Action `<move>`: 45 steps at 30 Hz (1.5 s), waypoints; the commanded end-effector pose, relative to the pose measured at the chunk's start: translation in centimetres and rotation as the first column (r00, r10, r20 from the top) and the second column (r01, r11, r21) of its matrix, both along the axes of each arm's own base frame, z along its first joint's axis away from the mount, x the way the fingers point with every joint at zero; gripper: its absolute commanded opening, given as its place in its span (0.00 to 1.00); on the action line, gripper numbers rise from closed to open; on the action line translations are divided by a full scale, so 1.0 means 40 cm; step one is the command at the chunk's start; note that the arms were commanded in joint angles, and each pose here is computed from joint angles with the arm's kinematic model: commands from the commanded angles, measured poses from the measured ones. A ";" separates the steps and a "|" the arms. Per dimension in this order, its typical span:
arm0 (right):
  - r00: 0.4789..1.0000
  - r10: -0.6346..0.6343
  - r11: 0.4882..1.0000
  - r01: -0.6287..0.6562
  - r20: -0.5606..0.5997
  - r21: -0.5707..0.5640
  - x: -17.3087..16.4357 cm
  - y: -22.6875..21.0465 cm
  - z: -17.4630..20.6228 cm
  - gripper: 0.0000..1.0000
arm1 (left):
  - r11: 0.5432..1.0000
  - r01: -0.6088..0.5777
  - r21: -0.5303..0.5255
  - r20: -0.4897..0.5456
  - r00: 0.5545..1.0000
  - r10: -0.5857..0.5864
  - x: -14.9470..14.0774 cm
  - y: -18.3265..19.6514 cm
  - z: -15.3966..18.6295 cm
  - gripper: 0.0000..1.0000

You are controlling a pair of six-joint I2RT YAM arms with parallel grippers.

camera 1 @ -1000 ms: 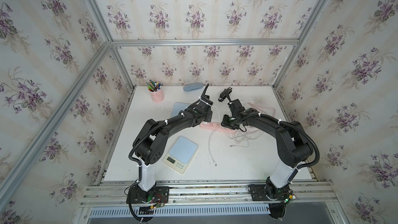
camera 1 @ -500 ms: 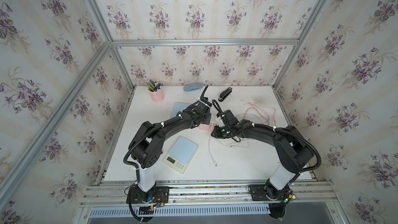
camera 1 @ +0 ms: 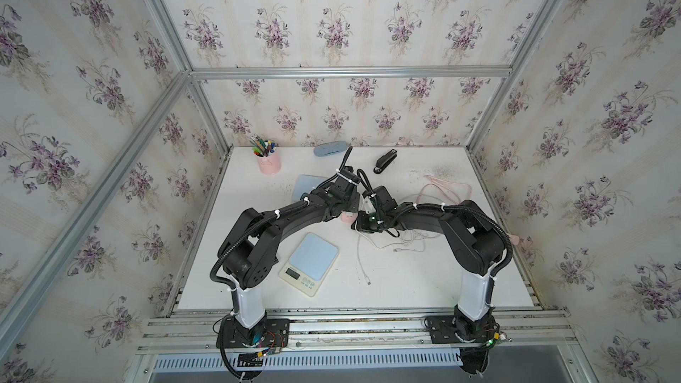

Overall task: Charge the electronic scale
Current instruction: Insert the charging cable into the plug.

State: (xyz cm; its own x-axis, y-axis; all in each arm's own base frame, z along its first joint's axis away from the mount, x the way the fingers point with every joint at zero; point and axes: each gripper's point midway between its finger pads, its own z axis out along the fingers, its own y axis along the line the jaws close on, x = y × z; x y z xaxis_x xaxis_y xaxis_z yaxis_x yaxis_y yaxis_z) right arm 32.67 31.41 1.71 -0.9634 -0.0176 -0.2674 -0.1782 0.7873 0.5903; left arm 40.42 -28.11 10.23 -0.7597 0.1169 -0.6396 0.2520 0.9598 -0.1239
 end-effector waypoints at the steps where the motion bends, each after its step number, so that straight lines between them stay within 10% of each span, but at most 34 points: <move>1: 0.997 -0.071 0.997 0.072 0.016 -0.018 0.032 -0.022 -0.020 0.14 | 0.996 -0.003 0.087 -0.175 0.984 0.018 -0.081 0.048 -0.096 0.00; 24: 0.990 -0.122 0.987 0.129 0.069 -0.095 0.095 -0.067 -0.083 0.11 | 0.991 0.045 0.124 -0.297 0.955 -0.006 -0.154 0.038 -0.144 0.00; 28: 0.989 -0.122 0.985 0.131 0.085 -0.114 0.090 -0.082 -0.077 0.10 | 0.994 0.050 0.102 -0.203 0.979 -0.028 -0.113 0.022 -0.051 0.49; 30: 0.988 -0.128 0.982 0.138 0.084 -0.127 0.074 -0.098 -0.081 0.10 | 0.995 0.052 0.089 -0.139 0.990 -0.039 -0.089 0.017 0.013 0.58; 37: 0.988 -0.117 0.982 0.131 0.101 -0.134 0.049 -0.118 -0.044 0.12 | 1.000 0.028 0.011 0.052 0.998 -0.029 -0.033 0.034 0.210 0.71; 45: 0.968 -0.115 0.981 0.146 0.222 -0.129 0.054 -0.146 0.147 0.41 | 0.999 0.014 -0.034 0.089 0.996 -0.011 -0.067 0.110 0.263 0.71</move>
